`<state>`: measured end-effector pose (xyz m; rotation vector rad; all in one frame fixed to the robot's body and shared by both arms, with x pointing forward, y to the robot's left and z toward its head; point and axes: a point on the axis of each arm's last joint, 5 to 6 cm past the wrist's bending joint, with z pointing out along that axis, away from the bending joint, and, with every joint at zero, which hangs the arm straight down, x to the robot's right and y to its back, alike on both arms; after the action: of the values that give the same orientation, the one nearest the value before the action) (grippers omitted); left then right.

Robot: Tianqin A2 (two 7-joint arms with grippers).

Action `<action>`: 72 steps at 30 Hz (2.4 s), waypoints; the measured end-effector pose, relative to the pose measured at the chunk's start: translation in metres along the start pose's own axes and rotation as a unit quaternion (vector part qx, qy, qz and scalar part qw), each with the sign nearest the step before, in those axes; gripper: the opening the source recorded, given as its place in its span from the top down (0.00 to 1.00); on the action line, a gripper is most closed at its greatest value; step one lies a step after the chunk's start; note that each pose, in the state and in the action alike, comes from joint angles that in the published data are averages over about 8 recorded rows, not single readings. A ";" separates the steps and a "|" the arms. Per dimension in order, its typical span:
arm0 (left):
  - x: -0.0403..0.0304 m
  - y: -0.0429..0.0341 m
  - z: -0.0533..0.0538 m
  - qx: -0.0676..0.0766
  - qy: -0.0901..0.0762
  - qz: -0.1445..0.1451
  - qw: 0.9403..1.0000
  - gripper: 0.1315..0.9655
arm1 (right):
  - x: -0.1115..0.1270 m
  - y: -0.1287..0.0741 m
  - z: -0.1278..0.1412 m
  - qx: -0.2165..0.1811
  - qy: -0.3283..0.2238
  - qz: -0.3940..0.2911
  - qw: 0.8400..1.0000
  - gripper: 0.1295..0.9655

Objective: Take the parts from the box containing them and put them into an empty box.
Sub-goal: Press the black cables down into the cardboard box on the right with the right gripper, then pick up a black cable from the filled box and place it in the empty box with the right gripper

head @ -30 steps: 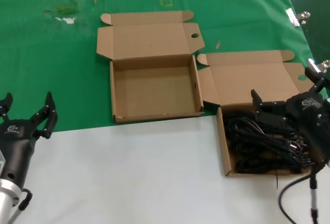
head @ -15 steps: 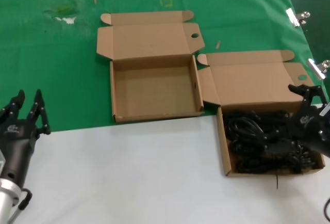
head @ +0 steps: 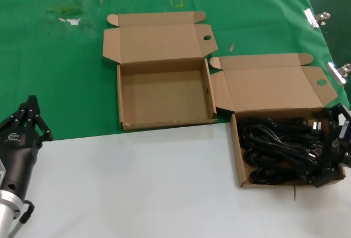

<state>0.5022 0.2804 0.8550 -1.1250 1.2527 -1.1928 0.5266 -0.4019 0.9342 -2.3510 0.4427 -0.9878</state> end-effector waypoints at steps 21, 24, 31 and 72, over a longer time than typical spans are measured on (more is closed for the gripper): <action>0.0000 0.0000 0.000 0.000 0.000 0.000 1.000 0.99 | -0.010 0.000 0.006 -0.028 -0.052 -0.067 0.996 0.05; 0.0000 0.0000 0.000 0.000 0.000 0.000 1.000 0.99 | -0.009 0.003 0.007 -0.031 -0.050 -0.067 0.996 0.09; 0.0000 0.0000 0.000 0.000 0.000 0.000 1.000 0.99 | -0.008 0.005 0.007 -0.034 -0.048 -0.067 0.996 0.20; 0.0000 0.0000 0.000 0.000 0.000 0.000 1.000 0.99 | 0.000 0.001 0.008 -0.034 -0.038 -0.069 0.996 0.94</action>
<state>0.5022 0.2804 0.8550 -1.1252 1.2527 -1.1929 0.5324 -0.3998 0.9291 -2.4985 0.2906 -0.9559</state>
